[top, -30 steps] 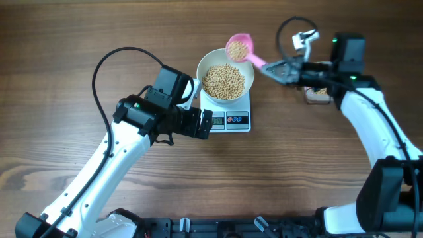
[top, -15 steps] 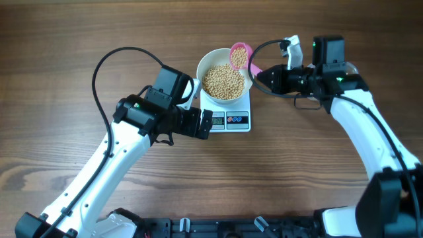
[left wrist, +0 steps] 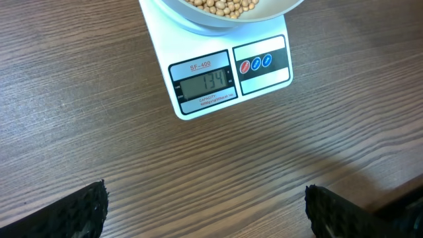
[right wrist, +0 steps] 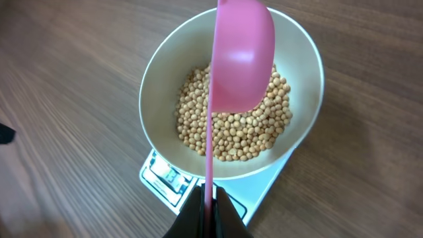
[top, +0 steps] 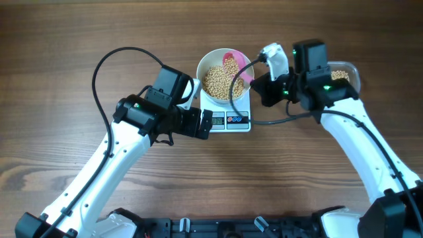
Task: Scoop item into bowl and weigh 150g on scale
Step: 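Tip the scoop to pour soybeans into the bowl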
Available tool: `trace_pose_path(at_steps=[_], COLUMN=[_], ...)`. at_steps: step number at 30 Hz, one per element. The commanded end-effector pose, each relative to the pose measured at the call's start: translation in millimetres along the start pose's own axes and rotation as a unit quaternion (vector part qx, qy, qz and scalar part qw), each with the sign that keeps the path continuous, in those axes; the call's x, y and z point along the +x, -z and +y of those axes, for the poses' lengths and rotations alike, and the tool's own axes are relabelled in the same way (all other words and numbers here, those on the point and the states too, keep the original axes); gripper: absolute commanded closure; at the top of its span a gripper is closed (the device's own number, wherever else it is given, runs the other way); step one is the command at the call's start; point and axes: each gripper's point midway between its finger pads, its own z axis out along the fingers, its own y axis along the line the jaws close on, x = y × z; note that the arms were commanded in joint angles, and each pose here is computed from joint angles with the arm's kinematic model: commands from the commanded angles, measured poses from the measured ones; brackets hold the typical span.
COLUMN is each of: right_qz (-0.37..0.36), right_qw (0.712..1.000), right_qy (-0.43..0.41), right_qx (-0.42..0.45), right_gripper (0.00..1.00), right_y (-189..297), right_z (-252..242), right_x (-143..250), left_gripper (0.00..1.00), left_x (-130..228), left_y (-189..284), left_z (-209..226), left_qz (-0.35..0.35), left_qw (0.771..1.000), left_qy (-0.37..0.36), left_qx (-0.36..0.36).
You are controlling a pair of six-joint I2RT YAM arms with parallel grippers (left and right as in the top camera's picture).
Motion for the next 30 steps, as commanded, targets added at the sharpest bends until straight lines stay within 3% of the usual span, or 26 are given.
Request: trace_pose_path(at_steps=[1, 30], right_qz=[-0.016, -0.016], right_qw=[0.998, 0.994], right_qy=[0.048, 0.093], right_qx=[0.026, 0.054], right_gripper=[0.96, 0.95], right_y=[2.6, 4.4], right_z=[0.2, -2.9], right_x=[-13.7, -16.0], left_gripper=[0.00, 0.00], left_x=[1.9, 2.0], left_y=[-1.8, -1.8], left_z=[-2.2, -2.2], left_qz=[0.005, 0.005], left_qw=[1.000, 1.000], left_qy=[0.001, 0.001], left_qx=[0.006, 0.006])
